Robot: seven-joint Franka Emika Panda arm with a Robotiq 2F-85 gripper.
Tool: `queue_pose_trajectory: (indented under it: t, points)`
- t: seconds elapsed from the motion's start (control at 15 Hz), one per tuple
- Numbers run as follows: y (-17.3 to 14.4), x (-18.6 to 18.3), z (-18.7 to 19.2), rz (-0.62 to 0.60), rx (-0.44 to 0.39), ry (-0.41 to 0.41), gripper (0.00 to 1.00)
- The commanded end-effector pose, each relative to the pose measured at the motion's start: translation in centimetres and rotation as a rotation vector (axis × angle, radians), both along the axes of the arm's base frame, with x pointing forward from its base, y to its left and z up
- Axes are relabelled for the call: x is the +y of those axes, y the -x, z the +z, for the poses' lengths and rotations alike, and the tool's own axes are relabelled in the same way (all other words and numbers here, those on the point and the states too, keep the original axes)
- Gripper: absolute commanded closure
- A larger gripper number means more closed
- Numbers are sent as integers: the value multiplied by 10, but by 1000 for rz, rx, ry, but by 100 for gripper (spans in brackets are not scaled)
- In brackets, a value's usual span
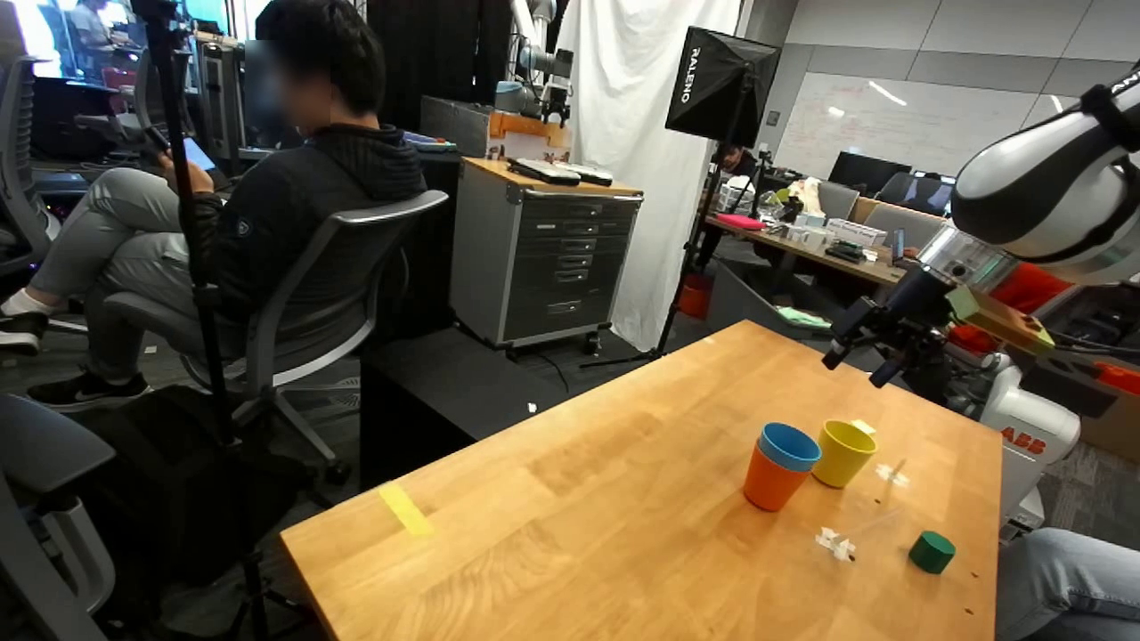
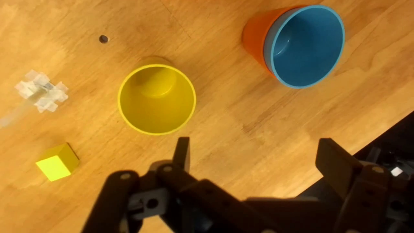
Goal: Pick the blue cup and place it inside the orange cup. Then, put the yellow cup inside the orange cup
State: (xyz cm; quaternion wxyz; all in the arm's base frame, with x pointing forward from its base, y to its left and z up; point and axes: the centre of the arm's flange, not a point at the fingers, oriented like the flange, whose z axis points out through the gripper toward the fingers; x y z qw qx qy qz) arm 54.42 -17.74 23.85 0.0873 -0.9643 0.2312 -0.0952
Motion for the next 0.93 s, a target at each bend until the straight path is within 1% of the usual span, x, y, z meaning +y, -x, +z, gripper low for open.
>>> queue_pose_trajectory:
  t: [0.0, 0.27, 0.87]
  points:
    - [-25, -4, -8, 5, 4, 0, 0]
    - [-35, -10, -26, -8, 29, -7, 0]
    - [-38, -12, -56, -17, 106, -5, 0]
